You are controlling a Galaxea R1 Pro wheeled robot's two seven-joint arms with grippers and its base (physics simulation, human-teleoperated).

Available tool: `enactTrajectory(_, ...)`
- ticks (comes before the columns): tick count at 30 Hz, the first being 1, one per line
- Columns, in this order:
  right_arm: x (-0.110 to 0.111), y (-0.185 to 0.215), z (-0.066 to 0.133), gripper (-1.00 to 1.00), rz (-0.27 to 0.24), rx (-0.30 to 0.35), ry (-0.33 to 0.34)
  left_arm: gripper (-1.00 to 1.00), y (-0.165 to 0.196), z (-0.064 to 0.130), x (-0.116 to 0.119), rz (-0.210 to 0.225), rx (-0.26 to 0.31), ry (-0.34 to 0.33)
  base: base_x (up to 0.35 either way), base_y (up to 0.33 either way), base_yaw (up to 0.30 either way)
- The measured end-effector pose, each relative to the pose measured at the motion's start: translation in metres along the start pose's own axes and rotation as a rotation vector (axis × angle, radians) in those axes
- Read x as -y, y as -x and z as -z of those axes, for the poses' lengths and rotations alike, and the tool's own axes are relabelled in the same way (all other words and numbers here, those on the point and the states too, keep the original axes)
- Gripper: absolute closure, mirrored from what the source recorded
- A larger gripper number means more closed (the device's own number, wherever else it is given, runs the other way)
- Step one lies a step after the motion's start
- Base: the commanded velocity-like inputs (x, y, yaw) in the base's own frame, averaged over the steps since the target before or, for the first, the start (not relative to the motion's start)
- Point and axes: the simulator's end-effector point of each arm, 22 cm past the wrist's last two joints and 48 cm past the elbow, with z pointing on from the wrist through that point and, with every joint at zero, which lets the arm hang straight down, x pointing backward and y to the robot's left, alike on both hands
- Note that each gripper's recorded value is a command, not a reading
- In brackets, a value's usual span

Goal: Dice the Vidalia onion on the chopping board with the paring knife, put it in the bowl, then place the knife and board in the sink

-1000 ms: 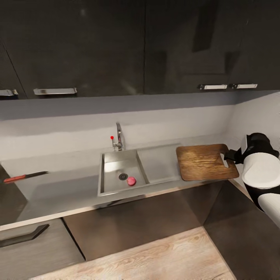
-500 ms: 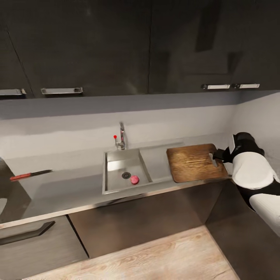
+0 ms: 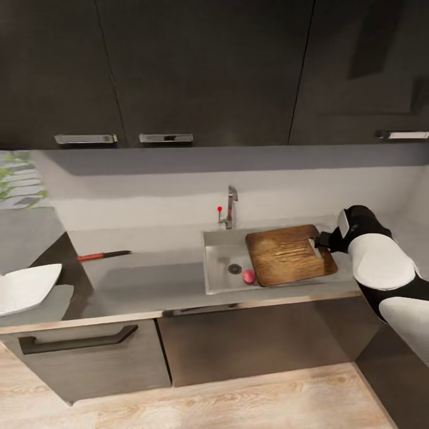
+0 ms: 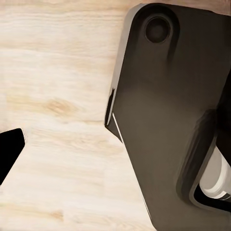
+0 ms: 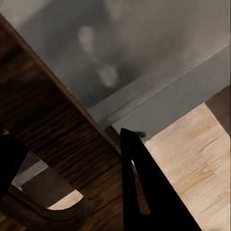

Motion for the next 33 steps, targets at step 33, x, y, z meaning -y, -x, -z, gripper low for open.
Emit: enactTrajectory(33,-0.023,-0.011,-0.007,1.0,-0.077,-0.035,0.104,-1.0,0.0,0.0,0.0,-0.002,-0.002,-0.001,0.0,0.083,0.212)
